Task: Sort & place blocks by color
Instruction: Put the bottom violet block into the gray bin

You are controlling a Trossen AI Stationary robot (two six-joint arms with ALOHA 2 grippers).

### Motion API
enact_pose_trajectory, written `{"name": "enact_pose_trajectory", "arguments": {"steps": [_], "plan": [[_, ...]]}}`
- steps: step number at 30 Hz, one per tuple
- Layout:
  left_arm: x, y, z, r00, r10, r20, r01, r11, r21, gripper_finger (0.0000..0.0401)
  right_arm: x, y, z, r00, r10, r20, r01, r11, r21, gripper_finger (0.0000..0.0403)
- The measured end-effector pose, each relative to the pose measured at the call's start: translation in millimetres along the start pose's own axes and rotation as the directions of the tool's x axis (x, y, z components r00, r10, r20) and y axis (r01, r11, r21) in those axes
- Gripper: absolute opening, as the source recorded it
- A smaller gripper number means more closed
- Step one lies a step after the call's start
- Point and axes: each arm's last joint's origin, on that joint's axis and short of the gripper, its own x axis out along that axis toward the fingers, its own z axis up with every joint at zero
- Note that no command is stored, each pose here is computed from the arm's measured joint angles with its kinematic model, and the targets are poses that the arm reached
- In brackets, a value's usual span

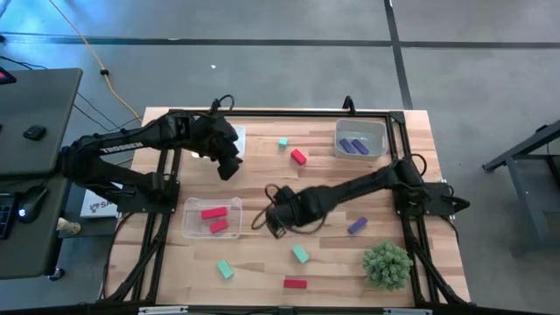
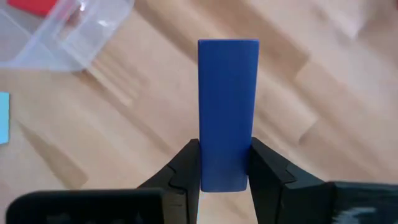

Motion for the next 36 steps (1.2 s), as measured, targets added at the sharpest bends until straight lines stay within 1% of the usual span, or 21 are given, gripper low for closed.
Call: {"name": "enact_pose_trajectory", "arguments": {"steps": [6,12,16,20,25,31,36], "plan": [[-2,16,5,0.999,0.041,0.019,-0.04,0.997,-0.059,0.0113,-1,-17,40,1.0,-0.004,0.03,0.007,0.992,-0.129,0.0082],[-4,31,10,0.996,0.078,0.05,-0.07,0.986,-0.149,0.0113,-1,-37,76,0.998,-0.011,0.059,0.025,0.965,-0.261,0.0082],[-6,39,16,0.995,0.035,0.094,-0.015,0.979,-0.202,0.0113,-3,-50,98,0.996,-0.008,0.086,0.039,0.934,-0.356,0.0082],[-8,43,22,0.989,-0.01,0.144,0.044,0.97,-0.238,0.0113,-6,-62,120,0.992,0.004,0.128,0.051,0.905,-0.423,0.0082],[-9,46,28,0.98,-0.009,0.2,0.06,0.967,-0.248,0.0113,-11,-78,142,0.985,0.002,0.17,0.081,0.876,-0.476,0.0082],[-10,47,29,0.976,-0.008,0.217,0.065,0.965,-0.255,0.0113,-19,-105,165,0.964,-0.124,0.234,0.228,0.839,-0.495,0.0082],[-10,47,29,0.976,-0.006,0.217,0.063,0.965,-0.255,0.0113,-26,-134,180,0.937,-0.258,0.233,0.341,0.816,-0.467,0.0082]]}}
